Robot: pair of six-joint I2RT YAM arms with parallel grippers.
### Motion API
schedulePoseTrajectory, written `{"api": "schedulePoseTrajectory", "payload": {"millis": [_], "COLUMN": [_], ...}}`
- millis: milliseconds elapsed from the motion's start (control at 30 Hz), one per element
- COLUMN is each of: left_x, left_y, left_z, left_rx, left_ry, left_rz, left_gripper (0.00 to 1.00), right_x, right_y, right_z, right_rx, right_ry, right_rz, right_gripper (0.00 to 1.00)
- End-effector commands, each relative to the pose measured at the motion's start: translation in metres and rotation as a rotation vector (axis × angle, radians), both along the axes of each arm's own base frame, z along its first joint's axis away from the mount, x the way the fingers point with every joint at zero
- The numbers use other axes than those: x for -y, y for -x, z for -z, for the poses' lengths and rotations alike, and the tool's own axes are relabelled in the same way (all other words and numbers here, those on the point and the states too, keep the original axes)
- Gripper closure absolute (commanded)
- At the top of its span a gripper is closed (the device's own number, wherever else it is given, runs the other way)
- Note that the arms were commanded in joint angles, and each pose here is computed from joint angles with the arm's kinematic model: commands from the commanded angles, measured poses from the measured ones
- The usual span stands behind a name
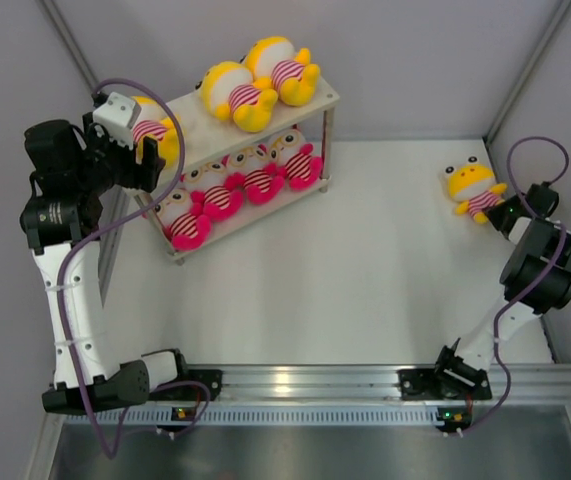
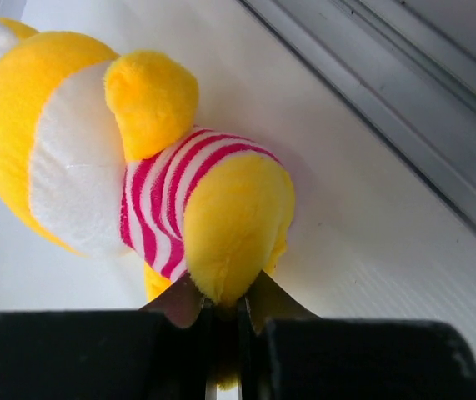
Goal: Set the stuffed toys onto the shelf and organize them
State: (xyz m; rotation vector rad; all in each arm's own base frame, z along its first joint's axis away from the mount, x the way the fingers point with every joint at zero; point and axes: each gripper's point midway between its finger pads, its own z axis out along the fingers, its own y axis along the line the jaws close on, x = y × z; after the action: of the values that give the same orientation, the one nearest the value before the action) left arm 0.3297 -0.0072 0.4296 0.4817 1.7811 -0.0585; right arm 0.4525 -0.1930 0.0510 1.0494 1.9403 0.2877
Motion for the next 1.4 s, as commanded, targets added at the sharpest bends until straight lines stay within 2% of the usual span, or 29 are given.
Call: {"api": "schedulePoseTrajectory", "payload": {"millis": [0,200,333,533,567,633,667,700,733,767,800,833,867,900,933,1000,1033,1067,1100,1167,1367], "left_x": [0.007,0.001,0.002,0.008,0.012,0.014,0.017,0.017,0.018,0.018,0.019,0.02,0.02,0.02,0.021,0.021,0.021,0.02,0.02,0.019,0.018], "left_y": [0.019,0.021,0.022,0.029,0.031,0.032,0.033,0.034,0.036,0.036,0.038,0.04,0.041,0.042,0.044,0.044,0.047,0.047,0.048,0.049,0.048], "left_z": [-0.021,-0.022,-0.026,-0.033,-0.034,-0.036,-0.037,-0.038,-0.04,-0.041,-0.043,-0.045,-0.047,-0.047,-0.048,-0.047,-0.047,-0.047,-0.046,-0.044,-0.039], "left_rx": [0.048,0.054,0.069,0.093,0.099,0.104,0.107,0.108,0.114,0.118,0.124,0.129,0.136,0.138,0.143,0.14,0.145,0.147,0.146,0.144,0.137], "left_ry": [-0.002,-0.029,-0.041,-0.043,-0.04,-0.036,-0.034,-0.03,-0.031,-0.029,-0.029,-0.03,-0.032,-0.031,-0.034,-0.038,-0.041,-0.044,-0.049,-0.052,-0.065], "left_rz": [0.019,-0.01,0.003,0.035,0.051,0.062,0.079,0.078,0.081,0.08,0.086,0.086,0.084,0.087,0.092,0.091,0.088,0.085,0.084,0.079,0.079], "left_gripper": [0.21,0.18,0.16,0.16,0.16,0.15,0.15,0.15,0.15,0.15,0.15,0.15,0.15,0.15,0.15,0.15,0.15,0.15,0.15,0.15,0.15], "right_x": [-0.009,-0.036,-0.067,-0.153,-0.185,-0.211,-0.252,-0.263,-0.28,-0.321,-0.332,-0.359,-0.399,-0.414,-0.454,-0.483,-0.51,-0.532,-0.54,-0.573,-0.615], "right_y": [0.003,0.018,0.026,0.047,0.052,0.057,0.06,0.065,0.057,0.063,0.066,0.053,0.062,0.067,0.059,0.063,0.049,0.054,0.057,0.051,0.064], "right_z": [-0.034,-0.115,-0.189,-0.353,-0.378,-0.424,-0.438,-0.467,-0.47,-0.478,-0.501,-0.492,-0.497,-0.518,-0.504,-0.524,-0.504,-0.501,-0.514,-0.494,-0.487], "right_rx": [0.079,0.248,0.376,0.699,0.758,0.86,0.885,0.95,0.948,0.956,1.002,0.971,0.965,0.997,0.952,0.973,0.923,0.903,0.915,0.856,0.826], "right_ry": [-0.01,-0.144,-0.128,-0.09,-0.114,-0.16,-0.211,-0.232,-0.251,-0.297,-0.313,-0.33,-0.377,-0.42,-0.452,-0.518,-0.518,-0.541,-0.588,-0.639,-0.664], "right_rz": [-0.005,0.074,0.057,-0.022,-0.083,-0.098,-0.184,-0.185,-0.204,-0.28,-0.28,-0.314,-0.391,-0.412,-0.467,-0.495,-0.513,-0.54,-0.541,-0.56,-0.585], "right_gripper": [1.0,1.0,1.0,1.0,1.0,1.0,1.0,1.0,1.0,1.0,1.0,1.0,1.0,1.0,1.0,1.0,1.0,1.0,1.0,1.0,1.0]}}
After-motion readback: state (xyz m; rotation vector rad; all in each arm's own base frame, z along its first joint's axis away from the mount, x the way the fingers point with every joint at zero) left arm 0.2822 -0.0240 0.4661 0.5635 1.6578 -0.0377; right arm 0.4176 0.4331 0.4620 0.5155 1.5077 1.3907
